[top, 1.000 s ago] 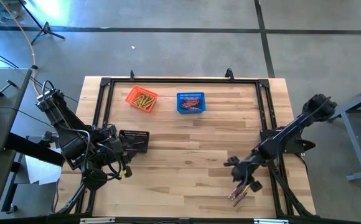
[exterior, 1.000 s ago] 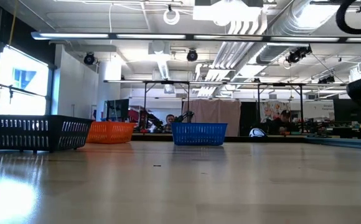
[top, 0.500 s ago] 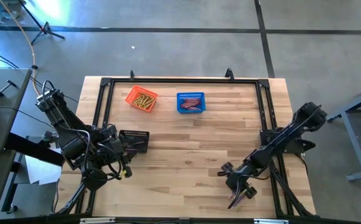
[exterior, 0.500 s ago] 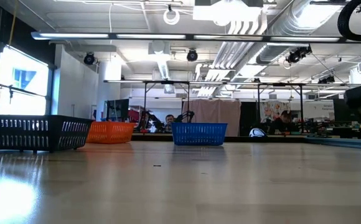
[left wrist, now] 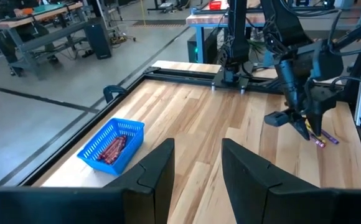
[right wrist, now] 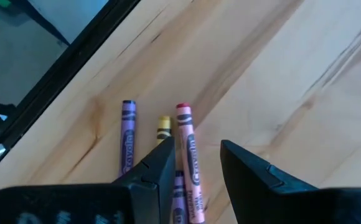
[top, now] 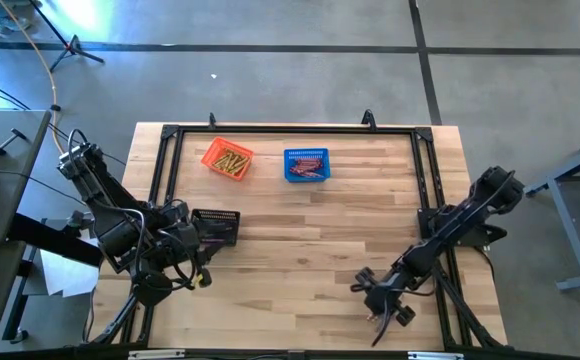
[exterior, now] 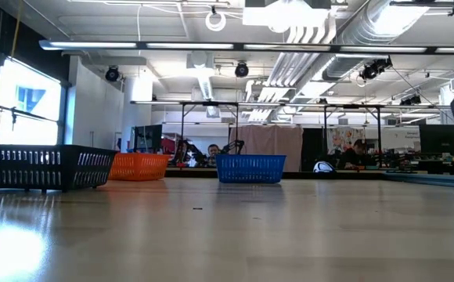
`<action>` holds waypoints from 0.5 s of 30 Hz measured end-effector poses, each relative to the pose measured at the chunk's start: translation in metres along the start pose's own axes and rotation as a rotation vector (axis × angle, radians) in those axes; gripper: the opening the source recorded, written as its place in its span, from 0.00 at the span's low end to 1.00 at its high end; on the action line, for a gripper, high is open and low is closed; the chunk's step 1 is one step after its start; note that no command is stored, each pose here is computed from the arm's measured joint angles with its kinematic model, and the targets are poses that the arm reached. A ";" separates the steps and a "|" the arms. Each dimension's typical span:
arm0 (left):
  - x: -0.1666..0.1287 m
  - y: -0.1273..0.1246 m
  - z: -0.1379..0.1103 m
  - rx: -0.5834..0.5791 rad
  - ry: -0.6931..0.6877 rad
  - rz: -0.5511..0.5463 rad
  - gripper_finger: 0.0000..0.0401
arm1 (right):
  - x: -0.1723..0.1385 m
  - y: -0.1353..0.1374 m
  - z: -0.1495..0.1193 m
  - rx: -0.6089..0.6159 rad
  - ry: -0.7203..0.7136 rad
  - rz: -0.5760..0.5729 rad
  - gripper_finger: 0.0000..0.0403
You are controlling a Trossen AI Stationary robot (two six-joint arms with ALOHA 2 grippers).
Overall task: Sort crayons
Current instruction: Put the red crayon into the blue bin
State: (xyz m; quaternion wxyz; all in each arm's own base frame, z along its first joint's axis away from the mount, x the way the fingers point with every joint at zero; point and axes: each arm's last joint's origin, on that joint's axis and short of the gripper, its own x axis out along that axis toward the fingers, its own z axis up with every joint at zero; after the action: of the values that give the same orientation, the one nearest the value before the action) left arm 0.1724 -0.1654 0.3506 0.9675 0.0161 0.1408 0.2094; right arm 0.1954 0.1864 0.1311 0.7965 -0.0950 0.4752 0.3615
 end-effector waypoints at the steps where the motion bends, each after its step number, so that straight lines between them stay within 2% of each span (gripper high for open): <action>1: 0.000 0.000 0.000 0.000 0.003 -0.004 0.29 | 0.000 0.001 0.000 -0.004 0.000 -0.006 0.28; 8: 0.000 0.000 0.000 0.001 0.010 -0.011 0.29 | 0.001 0.002 -0.001 -0.014 -0.004 -0.078 0.28; 15: 0.000 -0.001 0.000 0.001 0.016 -0.019 0.29 | 0.001 0.002 -0.001 -0.020 0.004 -0.077 0.28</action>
State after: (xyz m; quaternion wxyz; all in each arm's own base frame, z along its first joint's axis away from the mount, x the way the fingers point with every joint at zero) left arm 0.1725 -0.1659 0.3501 0.9683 0.0134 0.1489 0.2003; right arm 0.1936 0.1872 0.1301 0.8080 -0.1216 0.4691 0.3353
